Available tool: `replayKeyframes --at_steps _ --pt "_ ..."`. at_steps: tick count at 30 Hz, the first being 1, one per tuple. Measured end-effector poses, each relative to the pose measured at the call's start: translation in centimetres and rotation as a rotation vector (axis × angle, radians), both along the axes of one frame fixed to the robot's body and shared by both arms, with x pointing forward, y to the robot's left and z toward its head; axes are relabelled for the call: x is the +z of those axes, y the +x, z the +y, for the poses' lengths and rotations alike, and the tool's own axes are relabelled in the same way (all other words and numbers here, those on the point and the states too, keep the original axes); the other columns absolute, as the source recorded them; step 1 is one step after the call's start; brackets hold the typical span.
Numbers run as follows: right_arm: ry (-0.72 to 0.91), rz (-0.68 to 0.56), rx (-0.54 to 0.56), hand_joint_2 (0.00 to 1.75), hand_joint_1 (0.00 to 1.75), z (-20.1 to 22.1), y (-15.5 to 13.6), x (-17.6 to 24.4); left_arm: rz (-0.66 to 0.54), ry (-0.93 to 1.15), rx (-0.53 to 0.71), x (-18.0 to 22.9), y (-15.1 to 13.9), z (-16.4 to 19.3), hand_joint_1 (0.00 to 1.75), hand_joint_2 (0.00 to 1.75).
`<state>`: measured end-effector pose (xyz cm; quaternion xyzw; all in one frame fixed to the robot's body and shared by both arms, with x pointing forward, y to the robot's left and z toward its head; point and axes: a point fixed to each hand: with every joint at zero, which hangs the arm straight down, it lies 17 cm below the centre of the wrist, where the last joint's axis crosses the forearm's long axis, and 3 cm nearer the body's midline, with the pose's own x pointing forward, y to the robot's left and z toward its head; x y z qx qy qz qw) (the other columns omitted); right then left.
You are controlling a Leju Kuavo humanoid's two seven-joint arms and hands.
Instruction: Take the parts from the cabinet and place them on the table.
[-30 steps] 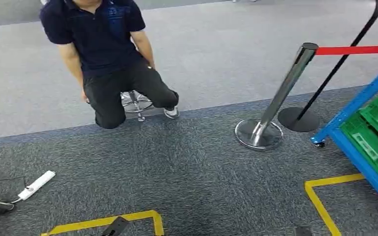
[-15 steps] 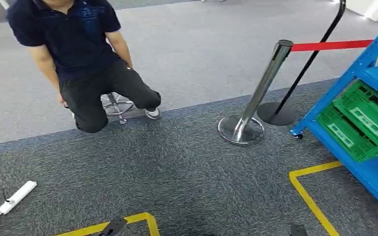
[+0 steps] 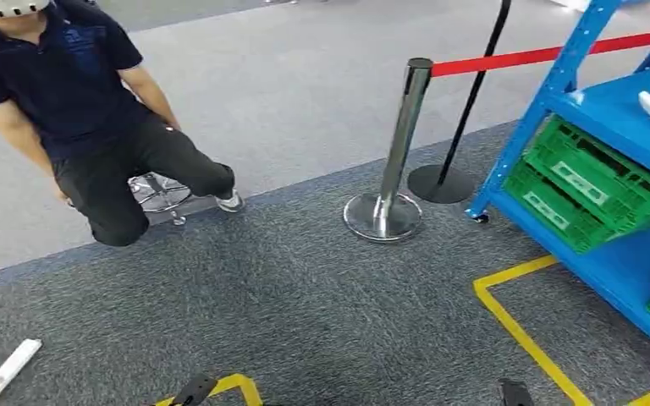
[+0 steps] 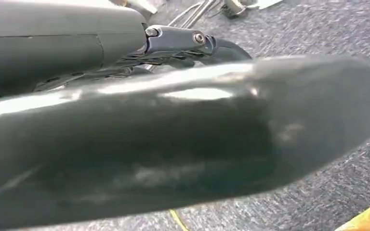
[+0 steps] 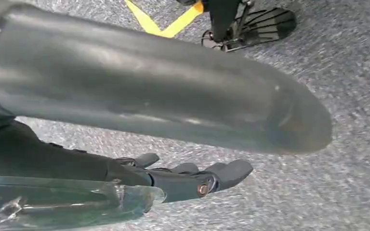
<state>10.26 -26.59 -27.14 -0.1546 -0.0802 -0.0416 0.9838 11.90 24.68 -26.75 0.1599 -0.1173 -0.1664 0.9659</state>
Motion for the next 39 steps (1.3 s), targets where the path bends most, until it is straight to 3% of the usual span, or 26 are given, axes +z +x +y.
replayKeyframes --at_steps 39 --pt "0.008 -0.018 0.016 0.00 0.00 0.5 0.0 0.0 -0.027 -0.040 0.011 0.1 0.7 -0.7 0.00 0.00"
